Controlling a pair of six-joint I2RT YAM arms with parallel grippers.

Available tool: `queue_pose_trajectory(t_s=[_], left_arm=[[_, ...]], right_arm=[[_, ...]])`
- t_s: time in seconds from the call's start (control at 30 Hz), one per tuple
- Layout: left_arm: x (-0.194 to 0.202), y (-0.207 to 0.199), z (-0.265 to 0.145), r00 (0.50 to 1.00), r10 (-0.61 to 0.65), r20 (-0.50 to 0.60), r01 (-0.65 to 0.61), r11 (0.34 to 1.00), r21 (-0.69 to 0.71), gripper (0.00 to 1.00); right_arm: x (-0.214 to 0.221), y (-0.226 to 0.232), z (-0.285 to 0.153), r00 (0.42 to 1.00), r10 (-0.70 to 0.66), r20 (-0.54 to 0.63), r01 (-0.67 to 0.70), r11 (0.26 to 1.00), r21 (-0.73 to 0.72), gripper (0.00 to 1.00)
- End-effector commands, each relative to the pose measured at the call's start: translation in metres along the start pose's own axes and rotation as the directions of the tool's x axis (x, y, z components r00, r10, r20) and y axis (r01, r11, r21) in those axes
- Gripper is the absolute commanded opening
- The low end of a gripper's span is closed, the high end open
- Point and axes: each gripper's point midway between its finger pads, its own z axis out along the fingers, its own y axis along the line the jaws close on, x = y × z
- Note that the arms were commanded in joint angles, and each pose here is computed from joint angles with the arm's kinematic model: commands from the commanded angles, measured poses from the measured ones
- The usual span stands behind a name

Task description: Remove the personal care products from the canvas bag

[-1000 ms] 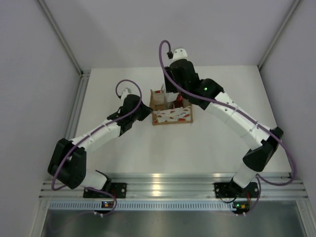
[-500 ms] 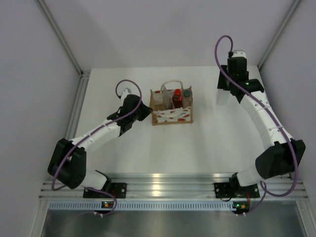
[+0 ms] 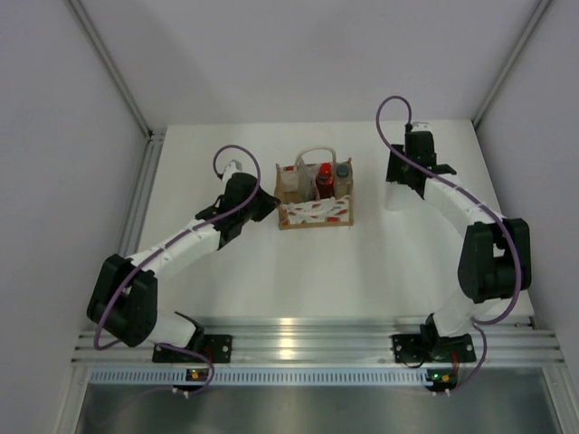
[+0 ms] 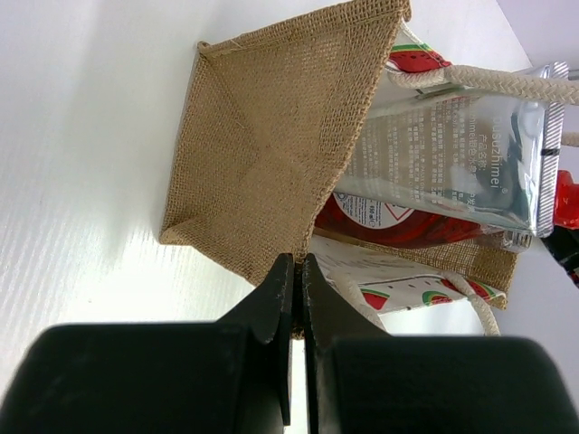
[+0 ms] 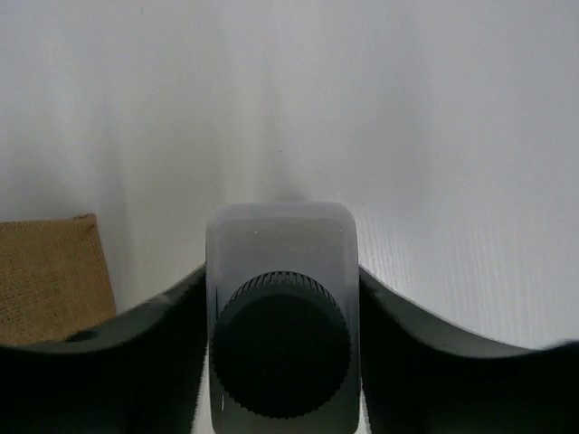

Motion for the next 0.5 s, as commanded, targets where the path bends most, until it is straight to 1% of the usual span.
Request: queue_pose_trajectory(t_s=[0.0,0.03,0.07,0.13,0.2,0.27,0.37,0.43,0.47], left_arm=[[-0.009,-0.001,-0.009,0.999,0.029,0.022,-0.029,1.0,-0.001,0.0],[-0.009,-0.001,-0.009,0.999,0.032,0.023,-0.032,0.999,0.0,0.0],[-0.009,-0.001,-0.009,0.999,0.036,0.022,-0.036,0.999,0.001,0.0],[-0.01,-0.003,-0.01,0.999,0.036,0.024,-0.036,0.999,0.005,0.0],[-0.009,-0.003,-0.01,0.999,0.045,0.019,-0.045,0.999,0.008,0.0],[-0.009,-0.005,-0.009,0.998,0.057,0.015,-0.057,0.998,0.012,0.0],[-0.009,-0.008,-0.009,0.998,0.066,0.011,-0.066,0.998,0.019,0.0],[-0.009,-0.008,-0.009,0.998,0.067,0.01,-0.067,0.998,0.018,0.0],[-0.01,-0.008,-0.009,0.998,0.066,0.011,-0.066,0.998,0.019,0.0]], right_arm=[[-0.034,0.001,-0.002,0.99,0.042,0.136,-0.042,0.999,-0.009,0.71],[-0.033,0.0,-0.004,0.99,0.041,0.136,-0.041,0.999,-0.002,0.84],[-0.038,-0.002,-0.01,0.988,0.046,0.147,-0.047,0.999,0.001,0.99],[-0.043,-0.004,-0.02,0.989,0.039,0.145,-0.042,0.999,0.019,0.99],[-0.06,-0.007,-0.042,0.984,0.029,0.174,-0.037,0.998,0.043,0.99],[-0.076,0.006,-0.068,0.975,0.005,0.222,-0.008,1.0,0.012,0.99],[-0.097,0.046,-0.107,0.951,-0.046,0.305,0.086,0.989,-0.117,1.0],[-0.101,0.091,-0.131,0.938,-0.074,0.339,0.169,0.951,-0.259,0.99],[-0.1,0.106,-0.137,0.936,-0.082,0.343,0.191,0.936,-0.295,0.98]])
